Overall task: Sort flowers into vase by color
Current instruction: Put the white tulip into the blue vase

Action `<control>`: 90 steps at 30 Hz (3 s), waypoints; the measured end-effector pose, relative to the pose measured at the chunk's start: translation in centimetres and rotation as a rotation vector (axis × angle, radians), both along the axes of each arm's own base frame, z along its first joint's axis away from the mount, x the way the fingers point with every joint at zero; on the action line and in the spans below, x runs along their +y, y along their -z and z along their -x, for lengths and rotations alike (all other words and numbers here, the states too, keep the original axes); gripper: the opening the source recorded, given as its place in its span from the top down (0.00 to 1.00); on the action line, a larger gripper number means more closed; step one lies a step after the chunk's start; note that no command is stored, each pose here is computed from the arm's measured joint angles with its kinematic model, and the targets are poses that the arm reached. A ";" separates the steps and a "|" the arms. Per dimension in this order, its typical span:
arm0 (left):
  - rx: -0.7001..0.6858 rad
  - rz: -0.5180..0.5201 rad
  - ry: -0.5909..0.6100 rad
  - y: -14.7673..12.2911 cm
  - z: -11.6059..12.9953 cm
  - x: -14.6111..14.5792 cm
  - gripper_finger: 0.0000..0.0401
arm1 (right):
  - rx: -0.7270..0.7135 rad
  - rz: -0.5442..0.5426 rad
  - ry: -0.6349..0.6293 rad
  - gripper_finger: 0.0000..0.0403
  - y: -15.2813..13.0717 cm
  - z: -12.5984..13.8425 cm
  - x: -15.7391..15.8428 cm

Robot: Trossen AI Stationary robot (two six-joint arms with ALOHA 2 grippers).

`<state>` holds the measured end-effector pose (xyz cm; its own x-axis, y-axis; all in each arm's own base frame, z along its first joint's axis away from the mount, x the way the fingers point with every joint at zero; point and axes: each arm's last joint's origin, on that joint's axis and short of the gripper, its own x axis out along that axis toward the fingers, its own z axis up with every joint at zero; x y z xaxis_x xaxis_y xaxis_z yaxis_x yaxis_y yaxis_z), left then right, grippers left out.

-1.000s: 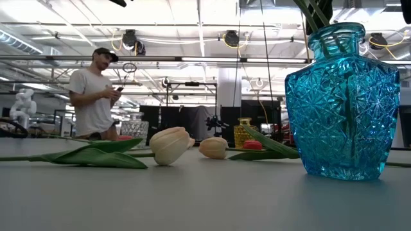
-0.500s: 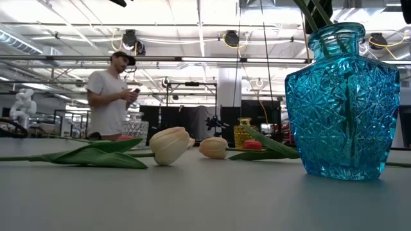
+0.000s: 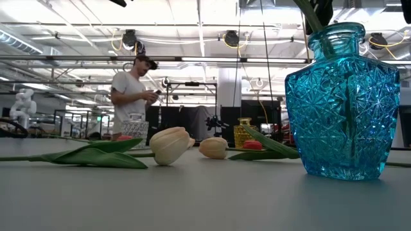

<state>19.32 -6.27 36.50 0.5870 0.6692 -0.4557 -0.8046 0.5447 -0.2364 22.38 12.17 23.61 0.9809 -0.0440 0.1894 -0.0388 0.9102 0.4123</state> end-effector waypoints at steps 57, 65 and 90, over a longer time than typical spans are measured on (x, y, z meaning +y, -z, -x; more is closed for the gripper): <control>0.031 0.002 0.026 0.1 0.0 -0.1 0.69 | 0.093 -0.063 -0.207 0.55 -4.1 7.2 0.0; 0.031 0.002 0.026 0.1 0.0 -0.1 0.69 | 0.143 -0.067 -0.224 0.55 -3.8 7.6 -0.1; 0.061 -0.019 0.038 0.1 0.1 0.0 0.69 | 0.280 -0.124 -0.294 0.55 -2.4 8.2 0.6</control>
<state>19.22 -6.28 36.38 0.5841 0.6556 -0.4786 -0.7955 0.5795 -0.1771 14.21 12.72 26.04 0.9679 0.2399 -0.0755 -0.1604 0.8201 0.5493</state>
